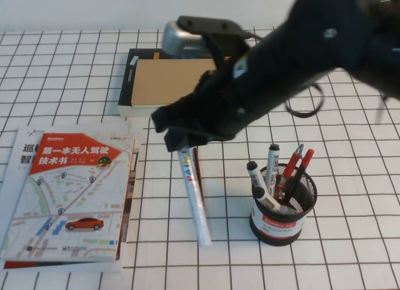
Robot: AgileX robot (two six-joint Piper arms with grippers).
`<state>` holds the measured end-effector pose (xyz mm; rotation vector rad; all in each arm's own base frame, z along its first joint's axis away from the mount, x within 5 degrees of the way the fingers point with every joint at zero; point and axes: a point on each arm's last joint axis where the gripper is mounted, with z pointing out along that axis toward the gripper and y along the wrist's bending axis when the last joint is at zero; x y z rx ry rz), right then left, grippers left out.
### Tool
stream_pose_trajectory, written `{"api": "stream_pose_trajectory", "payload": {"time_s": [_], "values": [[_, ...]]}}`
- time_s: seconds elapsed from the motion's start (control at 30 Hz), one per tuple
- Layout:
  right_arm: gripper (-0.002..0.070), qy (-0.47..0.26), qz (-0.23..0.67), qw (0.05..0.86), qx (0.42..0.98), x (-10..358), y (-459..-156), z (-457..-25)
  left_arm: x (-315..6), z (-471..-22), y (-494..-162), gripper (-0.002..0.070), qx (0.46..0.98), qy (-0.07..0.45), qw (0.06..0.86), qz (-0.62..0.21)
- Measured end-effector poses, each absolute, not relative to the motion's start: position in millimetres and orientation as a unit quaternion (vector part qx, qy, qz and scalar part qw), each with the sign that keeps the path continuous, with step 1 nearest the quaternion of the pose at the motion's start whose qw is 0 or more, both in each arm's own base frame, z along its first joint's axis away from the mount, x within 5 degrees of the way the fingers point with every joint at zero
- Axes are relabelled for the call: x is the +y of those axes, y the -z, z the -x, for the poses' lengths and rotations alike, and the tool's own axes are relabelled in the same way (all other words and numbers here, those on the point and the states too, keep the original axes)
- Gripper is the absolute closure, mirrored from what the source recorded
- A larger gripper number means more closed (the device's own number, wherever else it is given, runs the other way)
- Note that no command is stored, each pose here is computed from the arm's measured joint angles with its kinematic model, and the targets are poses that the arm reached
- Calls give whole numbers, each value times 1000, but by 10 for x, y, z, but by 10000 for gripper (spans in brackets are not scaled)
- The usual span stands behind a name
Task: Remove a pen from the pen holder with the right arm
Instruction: 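Take a marker out of the pen holder and lay it on the table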
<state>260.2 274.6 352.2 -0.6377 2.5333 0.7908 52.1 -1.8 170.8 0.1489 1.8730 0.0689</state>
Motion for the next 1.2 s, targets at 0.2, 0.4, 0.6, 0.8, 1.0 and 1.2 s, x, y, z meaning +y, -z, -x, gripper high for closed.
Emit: {"api": "stream_pose_trajectory", "payload": {"time_s": [0.2,0.4,0.6,0.8,1.0,1.2], "values": [[554,-273,191,173,927,3082,-3127,-3000,-18,-521,-1708,679,805,-30,590,-64],[554,-243,144,150,948,3178,-2711,-3325,-18,-521,-1708,679,805,-30,590,-64],[554,-224,114,150,956,3159,-2470,-3496,-18,-521,-1708,679,805,-30,590,-64],[554,-215,111,156,958,3191,-2370,-3577,-18,-521,-1708,679,805,-30,590,-64],[554,-201,109,141,963,3209,-2151,-3634,-18,-521,-1708,679,805,-30,590,-64],[554,-197,103,141,965,3186,-2065,-3693,-18,-521,-1708,679,805,-30,590,-64]]}}
